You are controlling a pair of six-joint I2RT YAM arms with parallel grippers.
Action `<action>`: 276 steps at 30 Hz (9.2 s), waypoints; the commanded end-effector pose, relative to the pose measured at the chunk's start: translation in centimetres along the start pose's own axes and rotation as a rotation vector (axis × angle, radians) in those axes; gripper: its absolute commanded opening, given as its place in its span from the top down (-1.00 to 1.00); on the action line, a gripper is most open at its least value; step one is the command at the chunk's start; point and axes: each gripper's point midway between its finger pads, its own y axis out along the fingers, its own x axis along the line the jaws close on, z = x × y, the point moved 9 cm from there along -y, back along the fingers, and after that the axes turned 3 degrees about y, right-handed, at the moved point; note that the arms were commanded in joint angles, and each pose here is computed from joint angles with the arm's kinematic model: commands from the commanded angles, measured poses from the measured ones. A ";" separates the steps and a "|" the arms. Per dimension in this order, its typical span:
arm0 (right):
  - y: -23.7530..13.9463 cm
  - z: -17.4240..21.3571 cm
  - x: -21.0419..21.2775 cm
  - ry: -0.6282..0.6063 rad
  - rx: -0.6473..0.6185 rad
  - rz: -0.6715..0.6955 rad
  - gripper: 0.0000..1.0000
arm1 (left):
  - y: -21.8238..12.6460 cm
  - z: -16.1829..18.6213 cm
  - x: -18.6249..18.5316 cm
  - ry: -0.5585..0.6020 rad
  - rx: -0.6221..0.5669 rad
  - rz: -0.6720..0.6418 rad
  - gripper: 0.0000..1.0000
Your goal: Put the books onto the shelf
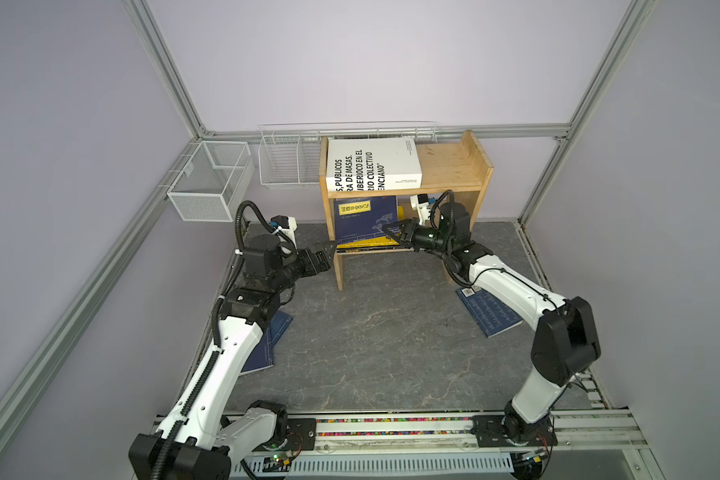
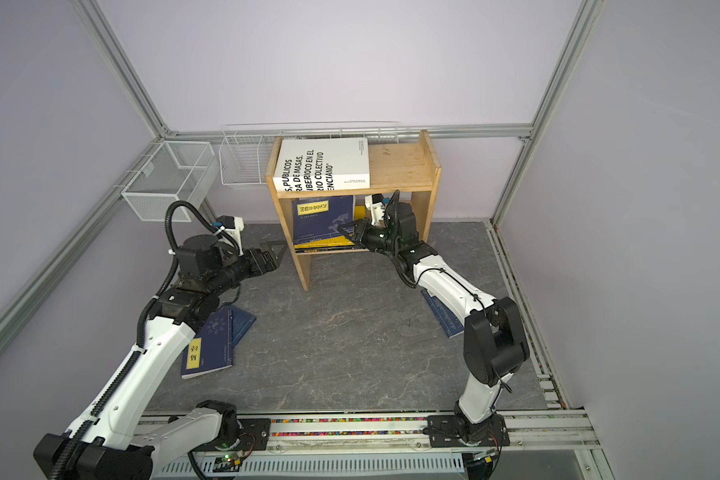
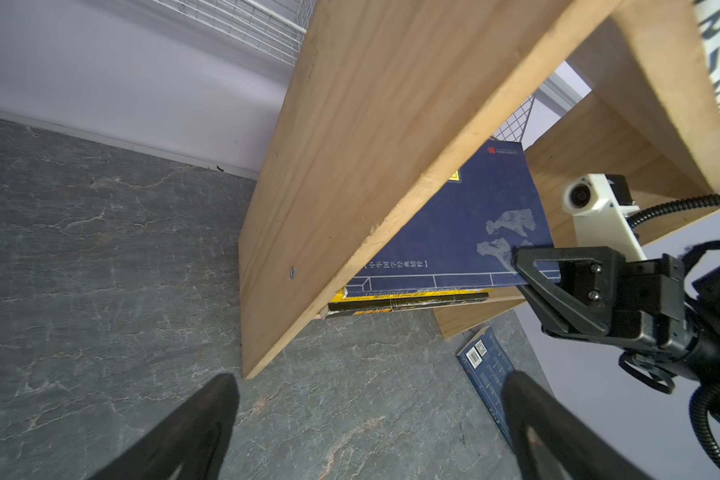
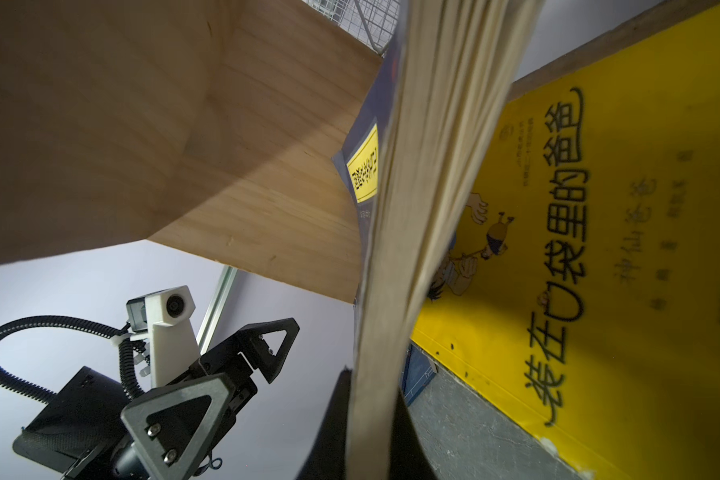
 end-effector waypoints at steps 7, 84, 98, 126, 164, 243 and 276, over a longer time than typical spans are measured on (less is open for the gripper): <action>1.2 -0.4 -1.8 0.009 0.014 0.023 0.86 | 1.8 0.1 0.5 -0.001 0.002 0.028 -0.99; -9.1 2.7 4.8 -0.480 -0.159 0.354 -0.24 | 2.0 3.6 -3.4 -0.037 -0.153 0.239 -0.99; -23.2 7.8 -7.6 -0.239 -0.431 1.158 -0.78 | 1.3 13.4 -8.2 0.114 0.187 0.401 -1.00; -27.6 1.5 -29.5 0.322 -0.151 0.883 -0.93 | 9.1 21.2 -12.0 0.078 0.293 0.332 -0.97; -14.0 14.7 -21.1 0.109 0.372 0.906 -0.40 | 13.6 29.6 -5.7 -0.512 0.622 -0.008 -0.89; 1.3 22.9 -21.7 0.357 0.296 -0.061 0.17 | 12.9 27.0 -6.2 -0.748 0.415 0.504 -0.74; -2.5 17.3 -14.0 0.253 0.243 -0.244 0.44 | 11.3 23.0 -4.0 -0.632 0.384 0.550 -0.65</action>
